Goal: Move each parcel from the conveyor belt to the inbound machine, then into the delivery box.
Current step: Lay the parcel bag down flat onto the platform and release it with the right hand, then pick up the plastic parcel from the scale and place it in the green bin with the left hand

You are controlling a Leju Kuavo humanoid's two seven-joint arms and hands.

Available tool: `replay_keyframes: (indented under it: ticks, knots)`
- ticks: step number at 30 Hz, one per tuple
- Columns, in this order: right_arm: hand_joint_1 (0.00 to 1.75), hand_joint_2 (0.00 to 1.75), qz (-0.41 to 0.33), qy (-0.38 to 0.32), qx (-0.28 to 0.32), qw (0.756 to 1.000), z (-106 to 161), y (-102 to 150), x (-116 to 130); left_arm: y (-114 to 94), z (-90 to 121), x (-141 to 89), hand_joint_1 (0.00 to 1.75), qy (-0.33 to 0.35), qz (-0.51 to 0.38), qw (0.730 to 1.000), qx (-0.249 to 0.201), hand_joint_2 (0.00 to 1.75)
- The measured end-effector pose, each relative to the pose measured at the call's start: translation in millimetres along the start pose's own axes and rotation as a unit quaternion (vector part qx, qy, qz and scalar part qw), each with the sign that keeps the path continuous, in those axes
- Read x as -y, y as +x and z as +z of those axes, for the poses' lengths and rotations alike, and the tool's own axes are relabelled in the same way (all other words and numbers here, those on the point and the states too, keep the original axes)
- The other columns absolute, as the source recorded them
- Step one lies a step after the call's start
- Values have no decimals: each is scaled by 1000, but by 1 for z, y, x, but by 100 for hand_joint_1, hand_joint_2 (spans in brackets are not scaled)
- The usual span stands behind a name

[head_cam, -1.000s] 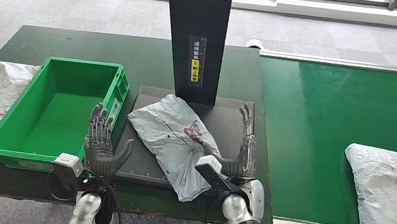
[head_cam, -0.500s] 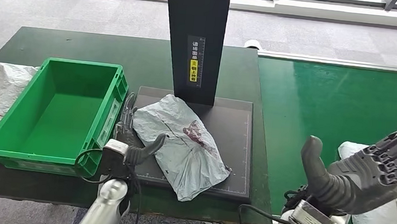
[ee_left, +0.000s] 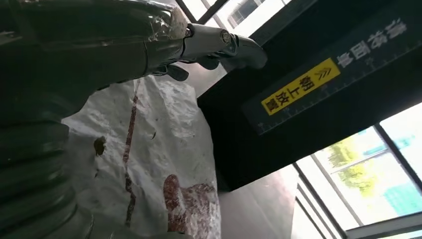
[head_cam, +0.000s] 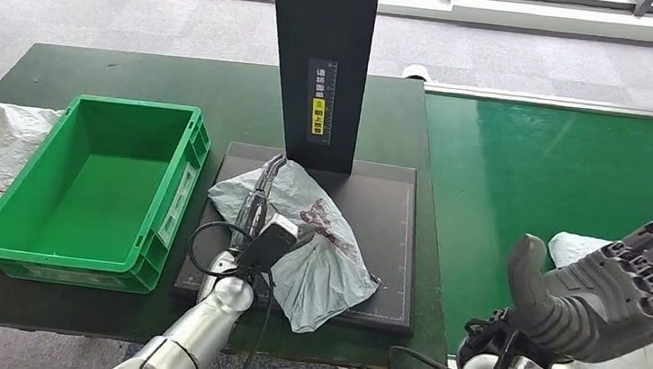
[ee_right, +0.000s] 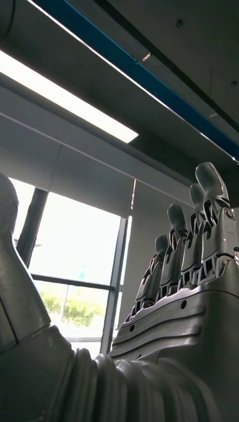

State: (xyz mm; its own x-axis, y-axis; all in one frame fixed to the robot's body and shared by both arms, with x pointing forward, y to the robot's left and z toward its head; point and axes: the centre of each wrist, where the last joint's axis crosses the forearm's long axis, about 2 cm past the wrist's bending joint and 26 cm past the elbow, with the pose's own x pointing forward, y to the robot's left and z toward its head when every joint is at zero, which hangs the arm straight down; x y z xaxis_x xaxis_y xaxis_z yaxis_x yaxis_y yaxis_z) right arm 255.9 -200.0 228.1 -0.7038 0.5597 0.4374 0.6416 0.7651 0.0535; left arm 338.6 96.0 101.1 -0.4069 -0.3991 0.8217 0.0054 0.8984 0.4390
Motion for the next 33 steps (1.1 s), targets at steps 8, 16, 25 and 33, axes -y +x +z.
replay_keyframes:
  ticks: [8,16,25,33]
  knots:
    - [0,175,-5,3,-7,1000,3,-1,-2,8,9,26,0,-103,-144,983,-52,175]
    - [0,175,-5,4,-10,1000,4,-1,-2,9,12,33,41,-147,-195,968,-60,175]
    - [0,175,7,0,-26,1000,9,-7,6,15,10,40,175,-207,-259,941,-64,175]
    - [0,175,12,1,-36,999,14,-9,11,15,8,40,175,-212,-287,933,-55,175]
